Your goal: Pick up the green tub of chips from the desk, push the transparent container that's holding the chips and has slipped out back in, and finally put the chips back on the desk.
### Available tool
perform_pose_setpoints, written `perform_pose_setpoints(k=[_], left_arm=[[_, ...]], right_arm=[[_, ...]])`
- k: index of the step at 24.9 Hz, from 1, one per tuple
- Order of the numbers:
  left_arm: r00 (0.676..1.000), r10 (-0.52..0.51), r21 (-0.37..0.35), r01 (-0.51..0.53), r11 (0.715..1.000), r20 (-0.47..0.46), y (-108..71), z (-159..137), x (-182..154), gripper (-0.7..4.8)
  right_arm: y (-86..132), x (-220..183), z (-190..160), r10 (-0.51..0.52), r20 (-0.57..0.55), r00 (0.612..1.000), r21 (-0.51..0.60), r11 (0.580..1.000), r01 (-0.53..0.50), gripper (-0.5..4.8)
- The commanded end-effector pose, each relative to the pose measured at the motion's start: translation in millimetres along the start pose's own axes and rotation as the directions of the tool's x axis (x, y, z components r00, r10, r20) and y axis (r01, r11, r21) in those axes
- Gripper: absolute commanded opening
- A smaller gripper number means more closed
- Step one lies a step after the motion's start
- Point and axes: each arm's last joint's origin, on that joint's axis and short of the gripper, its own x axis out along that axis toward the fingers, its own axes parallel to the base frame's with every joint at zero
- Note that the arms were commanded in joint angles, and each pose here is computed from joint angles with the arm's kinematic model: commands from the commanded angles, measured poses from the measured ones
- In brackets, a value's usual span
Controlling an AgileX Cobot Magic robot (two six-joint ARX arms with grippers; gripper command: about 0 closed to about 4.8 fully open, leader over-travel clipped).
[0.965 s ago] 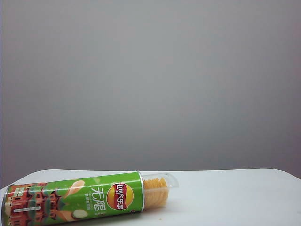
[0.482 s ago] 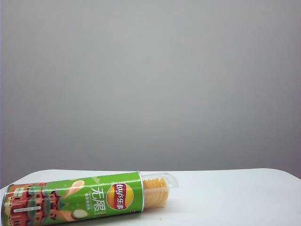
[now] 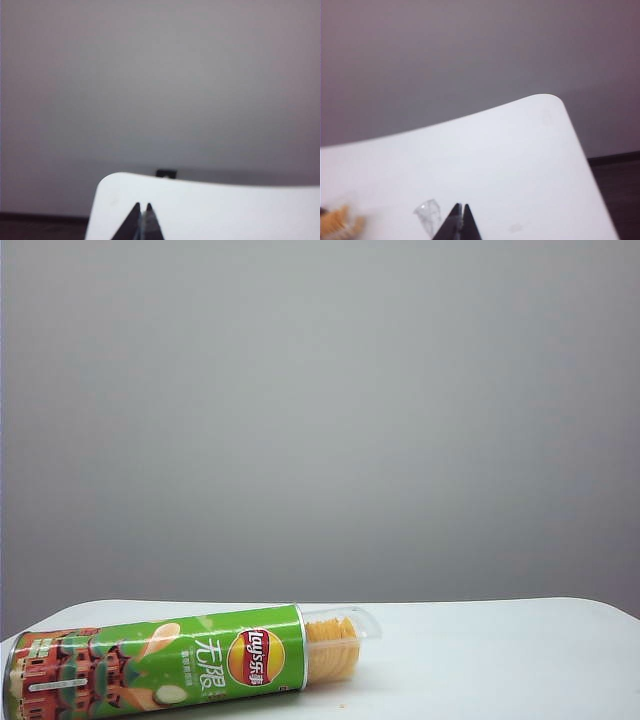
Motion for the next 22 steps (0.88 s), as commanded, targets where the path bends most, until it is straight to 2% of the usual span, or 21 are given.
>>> perform_pose_setpoints(k=[1, 5, 7, 9, 10, 11, 12, 14, 16, 17, 18, 20, 22], left_arm=[[0.990, -0.103, 0.191, 0.119, 0.974, -0.091, -7.8, 32.1, 23.2, -0.05], [0.959, -0.165, 0.338, 0.238, 0.910, -0.231, -14.2, 55.1, 49.4, -0.03], [0.933, -0.182, 0.412, 0.305, 0.858, -0.312, -16.6, 62.9, 61.6, 0.11], [0.900, -0.186, 0.472, 0.371, 0.800, -0.393, -18.4, 67.4, 73.4, 0.42], [0.869, -0.191, 0.503, 0.429, 0.750, -0.457, -19.6, 68.3, 82.7, 0.82], [0.849, -0.196, 0.512, 0.464, 0.723, -0.491, -20.2, 67.2, 87.7, 1.09], [0.814, -0.217, 0.520, 0.524, 0.675, -0.539, -21.3, 64.1, 94.9, 1.66], [0.782, -0.234, 0.522, 0.575, 0.630, -0.578, -22.4, 57.9, 105.4, 2.30], [0.745, -0.273, 0.504, 0.628, 0.593, -0.608, -23.8, 50.7, 113.9, 2.62], [0.703, -0.320, 0.473, 0.682, 0.559, -0.635, -25.2, 42.7, 120.9, 2.85], [0.675, -0.344, 0.453, 0.711, 0.537, -0.653, -25.9, 37.3, 124.8, 2.95], [0.632, -0.368, 0.412, 0.748, 0.520, -0.682, -26.5, 27.3, 134.0, 3.22], [0.586, -0.377, 0.365, 0.777, 0.514, -0.718, -26.8, 17.8, 141.5, 3.46]], right_arm=[[8.5, -7.3, 23.4, 0.032, 0.028, 0.999, 0.066, 0.997, -0.034, -0.03], [15.9, -11.1, 52.3, 0.022, 0.036, 0.999, 0.067, 0.997, -0.024, -0.03], [19.3, -10.2, 69.0, 0.028, 0.026, 0.999, 0.064, 0.997, -0.030, -0.02], [21.5, -6.8, 84.4, 0.048, 0.005, 0.999, 0.049, 0.998, -0.049, -0.02], [22.1, 0.4, 101.6, 0.082, -0.026, 0.996, 0.038, 0.996, -0.081, -0.02], [21.8, 4.3, 109.8, 0.102, -0.038, 0.994, 0.040, 0.994, -0.100, -0.02], [18.4, 16.8, 126.7, 0.152, -0.067, 0.986, 0.059, 0.987, -0.148, -0.02], [13.6, 32.3, 142.3, 0.201, -0.086, 0.976, 0.074, 0.978, -0.195, -0.02], [10.0, 48.2, 154.6, 0.225, -0.111, 0.968, 0.091, 0.972, -0.216, -0.02], [5.9, 69.7, 166.8, 0.244, -0.153, 0.958, 0.109, 0.967, -0.229, -0.02], [3.7, 82.2, 172.8, 0.276, -0.179, 0.944, 0.117, 0.959, -0.258, -0.02], [-0.8, 105.2, 180.5, 0.346, -0.225, 0.911, 0.159, 0.935, -0.316, -0.02], [-4.4, 129.7, 185.3, 0.455, -0.273, 0.848, 0.221, 0.887, -0.405, -0.02]])
